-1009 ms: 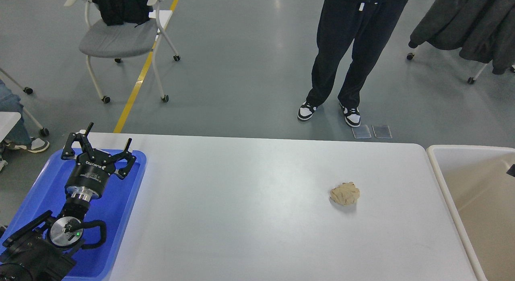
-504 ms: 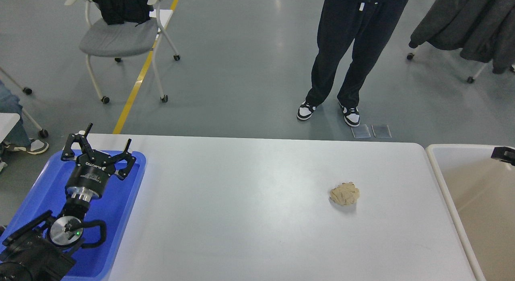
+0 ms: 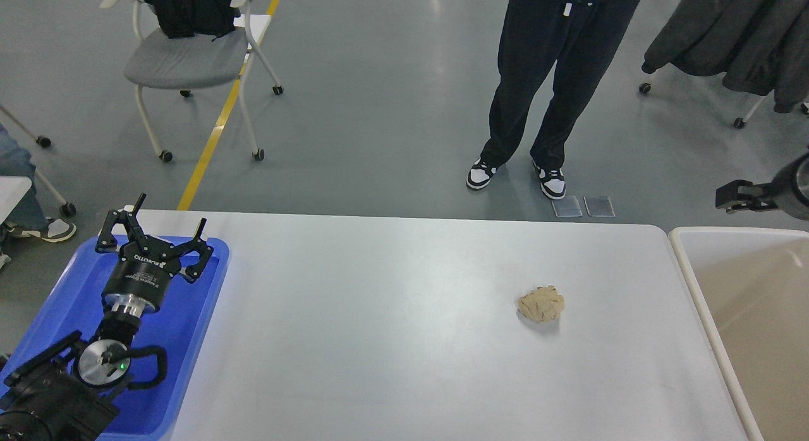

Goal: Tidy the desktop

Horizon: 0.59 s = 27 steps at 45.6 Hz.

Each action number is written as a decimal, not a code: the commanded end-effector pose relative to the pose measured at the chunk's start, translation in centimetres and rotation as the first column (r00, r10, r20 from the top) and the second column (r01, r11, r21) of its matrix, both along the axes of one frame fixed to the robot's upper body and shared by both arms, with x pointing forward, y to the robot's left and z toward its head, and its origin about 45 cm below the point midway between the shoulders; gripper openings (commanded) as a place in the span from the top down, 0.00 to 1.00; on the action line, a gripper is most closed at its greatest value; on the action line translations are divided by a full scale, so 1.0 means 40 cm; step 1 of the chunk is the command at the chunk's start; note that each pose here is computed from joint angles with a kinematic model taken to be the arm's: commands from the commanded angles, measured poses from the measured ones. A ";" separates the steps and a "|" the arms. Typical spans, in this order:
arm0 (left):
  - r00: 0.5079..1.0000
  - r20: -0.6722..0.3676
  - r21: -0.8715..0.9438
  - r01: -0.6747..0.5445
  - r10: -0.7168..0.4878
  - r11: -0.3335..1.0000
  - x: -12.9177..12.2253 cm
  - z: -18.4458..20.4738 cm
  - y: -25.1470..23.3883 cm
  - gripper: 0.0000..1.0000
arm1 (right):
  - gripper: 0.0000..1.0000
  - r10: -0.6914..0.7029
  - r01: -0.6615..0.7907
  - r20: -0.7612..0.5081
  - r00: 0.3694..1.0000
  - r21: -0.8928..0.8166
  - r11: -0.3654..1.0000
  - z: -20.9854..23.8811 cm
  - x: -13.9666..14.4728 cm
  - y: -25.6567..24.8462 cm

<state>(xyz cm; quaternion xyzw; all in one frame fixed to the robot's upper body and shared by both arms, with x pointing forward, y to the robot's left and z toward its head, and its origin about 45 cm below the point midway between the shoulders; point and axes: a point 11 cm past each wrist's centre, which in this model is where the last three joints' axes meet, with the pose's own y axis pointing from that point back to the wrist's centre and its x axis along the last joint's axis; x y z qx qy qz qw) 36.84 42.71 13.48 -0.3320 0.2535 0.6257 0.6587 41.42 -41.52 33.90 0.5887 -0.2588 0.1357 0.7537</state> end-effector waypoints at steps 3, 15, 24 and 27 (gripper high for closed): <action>1.000 -0.001 0.000 -0.001 0.001 1.000 -0.001 -0.001 0.001 0.01 | 0.00 0.157 -0.137 -0.189 0.970 0.112 0.984 0.126 -0.008 0.183; 1.000 0.001 -0.002 0.003 -0.003 1.000 0.001 0.000 -0.003 0.01 | 0.00 0.241 -0.227 -0.162 0.957 0.099 0.969 0.214 0.003 0.291; 1.000 0.000 -0.002 0.002 -0.002 1.000 0.001 0.000 -0.003 0.01 | 0.00 0.247 -0.230 -0.136 0.959 0.130 0.964 0.239 0.007 0.320; 1.000 0.000 -0.001 0.001 -0.001 1.000 0.001 -0.001 -0.002 0.01 | 0.00 0.252 -0.236 -0.142 0.957 0.125 0.964 0.235 0.006 0.326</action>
